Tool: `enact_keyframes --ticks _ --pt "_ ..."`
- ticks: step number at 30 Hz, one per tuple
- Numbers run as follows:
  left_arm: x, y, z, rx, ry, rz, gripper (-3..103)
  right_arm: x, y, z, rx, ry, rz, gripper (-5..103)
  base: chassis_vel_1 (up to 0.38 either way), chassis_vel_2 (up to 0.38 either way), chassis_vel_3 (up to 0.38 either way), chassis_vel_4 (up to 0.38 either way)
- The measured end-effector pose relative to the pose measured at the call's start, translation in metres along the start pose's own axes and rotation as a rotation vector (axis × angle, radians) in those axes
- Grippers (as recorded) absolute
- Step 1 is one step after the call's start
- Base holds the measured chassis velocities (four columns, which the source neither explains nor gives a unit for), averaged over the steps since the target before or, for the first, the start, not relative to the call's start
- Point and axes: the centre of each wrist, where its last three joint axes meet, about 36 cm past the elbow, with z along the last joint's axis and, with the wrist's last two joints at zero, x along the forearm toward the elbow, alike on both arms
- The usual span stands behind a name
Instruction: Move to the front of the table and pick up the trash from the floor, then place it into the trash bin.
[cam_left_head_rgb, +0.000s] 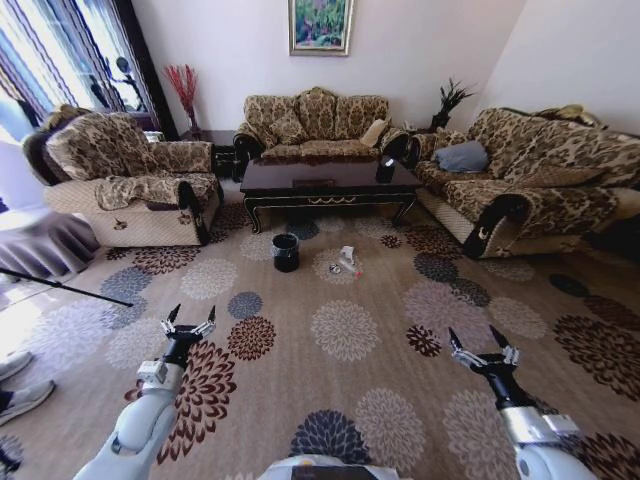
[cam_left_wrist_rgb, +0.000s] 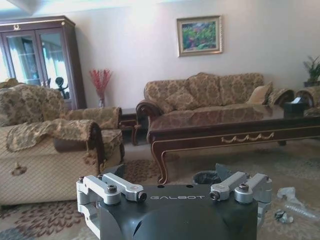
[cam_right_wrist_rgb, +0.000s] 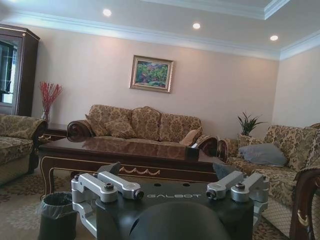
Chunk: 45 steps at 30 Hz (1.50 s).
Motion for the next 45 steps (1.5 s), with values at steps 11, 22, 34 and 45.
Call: enact_keyframes --ticks 11,22,34,45 --pt "-0.001 -0.007 -0.007 -0.008 0.065 -0.038 100 -0.004 0.001 -0.002 -0.008 0.001 0.007 100 0.000 0.000 0.000 0.000" --pt "-0.001 -0.004 -0.004 -0.029 0.050 -0.032 100 0.000 0.003 0.002 -0.010 -0.004 0.014 100 0.000 0.000 0.000 0.000" --pt "0.004 -0.006 -0.006 -0.039 0.070 0.117 100 0.006 0.002 0.001 -0.001 0.001 -0.001 100 0.000 0.000 0.000 0.000" --pt "0.006 -0.008 -0.005 -0.070 0.069 0.169 100 0.008 0.001 0.005 0.022 0.025 -0.009 100 0.000 0.000 0.000 0.000"
